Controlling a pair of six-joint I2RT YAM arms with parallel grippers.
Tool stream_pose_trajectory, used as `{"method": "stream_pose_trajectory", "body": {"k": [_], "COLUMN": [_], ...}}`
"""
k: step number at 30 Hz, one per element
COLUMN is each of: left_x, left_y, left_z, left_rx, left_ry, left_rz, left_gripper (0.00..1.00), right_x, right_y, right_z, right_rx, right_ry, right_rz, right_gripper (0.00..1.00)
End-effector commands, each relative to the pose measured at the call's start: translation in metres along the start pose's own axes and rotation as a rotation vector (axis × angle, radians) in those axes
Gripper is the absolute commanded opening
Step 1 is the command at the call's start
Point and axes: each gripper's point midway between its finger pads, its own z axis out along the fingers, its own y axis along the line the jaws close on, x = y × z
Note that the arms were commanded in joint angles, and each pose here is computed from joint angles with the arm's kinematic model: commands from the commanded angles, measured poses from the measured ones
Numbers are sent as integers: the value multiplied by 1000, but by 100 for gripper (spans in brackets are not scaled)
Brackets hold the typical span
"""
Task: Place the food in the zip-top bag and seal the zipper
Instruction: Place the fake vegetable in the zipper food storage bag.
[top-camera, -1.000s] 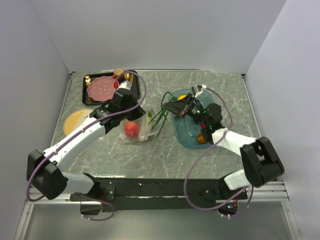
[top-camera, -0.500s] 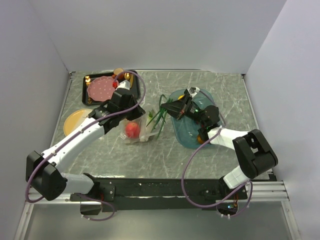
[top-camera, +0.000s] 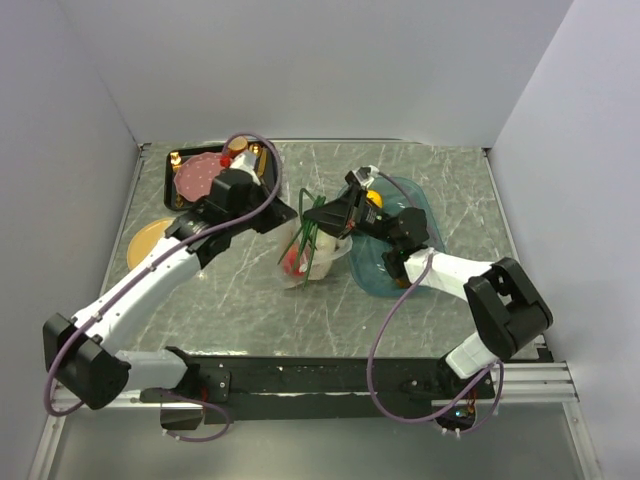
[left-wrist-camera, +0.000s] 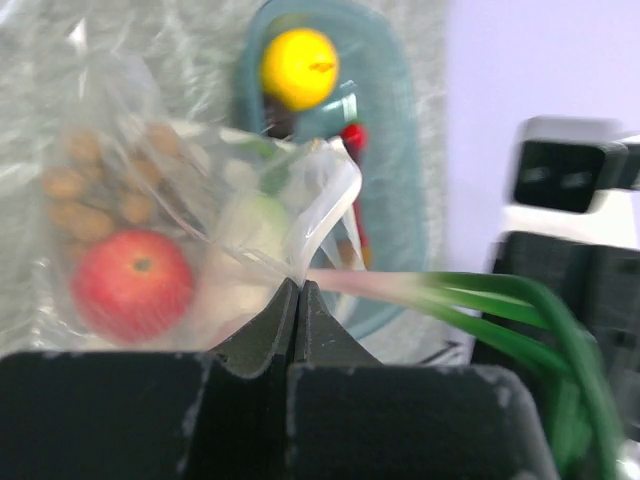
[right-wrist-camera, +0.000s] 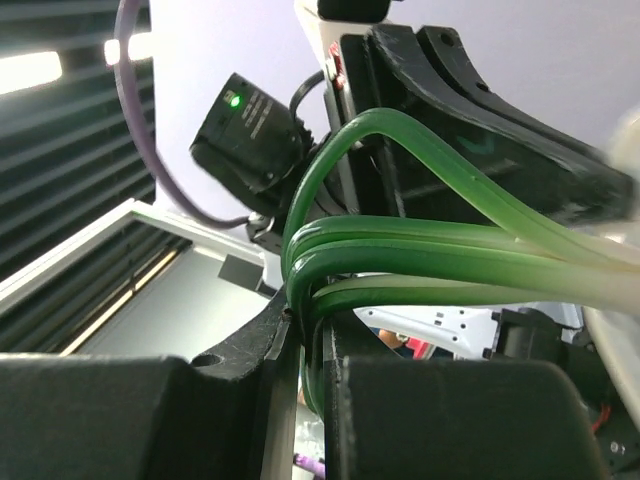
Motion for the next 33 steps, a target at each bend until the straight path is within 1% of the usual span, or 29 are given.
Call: {"method": "stream_pose_trajectory", "body": {"k": [1, 2, 6, 7, 8, 10, 11, 12, 13, 14, 16, 18, 19, 21, 22, 23, 24, 25, 26, 27, 28, 29, 30, 31, 32, 33], "left_x": [-25, -30, -25, -24, -20, -10, -5, 4, 4, 5, 8, 3, 0, -9, -13, -15, -21, -23, -24, -27, -27, -26, -26, -25, -21, -20], "left_y": [-18, -12, 18, 23, 24, 35, 40, 49, 48, 49, 52, 49, 48, 44, 44, 45, 40, 39, 37, 31, 30, 27, 24, 23, 23, 23], "left_z": [-22, -24, -27, -26, -25, -18, -15, -11, -9, -8, -7, -9, -10, -13, -14, -15, -16, -17, -17, -18, -18, -17, -15, -15, -13, -11], "left_rx": [146, 138, 89, 90, 97, 95, 89, 74, 89, 96, 95, 94, 89, 84, 78, 66, 70, 67, 73, 88, 91, 101, 113, 118, 122, 124], "left_ry": [-55, -79, -79, -81, -71, -54, -40, -19, -23, -26, -24, -33, -47, -68, -79, -81, -92, -99, -93, -91, -87, -73, -67, -58, -37, -25], "left_rz": [-94, -107, -141, -155, -163, -186, -195, -207, -221, -227, -240, -233, -221, -211, -197, -192, -181, -174, -168, -160, -152, -152, -148, -147, -147, -145], "left_gripper": [1, 1, 1, 1, 1, 1, 1, 1, 1, 1, 1, 1, 1, 1, 1, 1, 1, 1, 1, 1, 1, 1, 1, 1, 1, 1], "right_x": [23, 19, 4, 0, -1, -6, -10, -8, -8, -9, -9, -9, -5, 2, 6, 11, 14, 17, 21, 24, 26, 35, 31, 33, 31, 30], "right_y": [71, 59, 19, 12, -6, -12, -28, -33, -39, -53, -73, -89, -97, -106, -110, -120, -124, -125, -138, -139, -146, -164, -158, -168, -173, -170], "right_z": [-13, -11, -14, -13, -11, -3, -1, 2, 2, 4, 2, -1, -2, -7, -10, -15, -15, -17, -25, -24, -26, -38, -26, -28, -31, -27], "right_rx": [-343, -320, -237, -223, -184, -183, -146, -125, -113, -66, 9, 85, 129, 191, 215, 292, 324, 346, 420, 446, 476, 591, 594, 628, 670, 662], "right_ry": [54, 43, -14, -14, 17, 36, 35, 64, 69, 60, 58, 39, 66, 68, 86, 102, 130, 159, 166, 188, 234, 279, 312, 347, 340, 350], "right_rz": [-321, -296, -210, -192, -143, -109, -48, -33, -19, 24, 50, 47, 51, 35, -12, 8, -15, -92, -59, -84, -182, -123, -177, -207, -198, -208], "right_gripper": [0, 0, 0, 0, 0, 0, 0, 0, 0, 0, 0, 0, 0, 0, 0, 0, 0, 0, 0, 0, 0, 0, 0, 0, 0, 0]}}
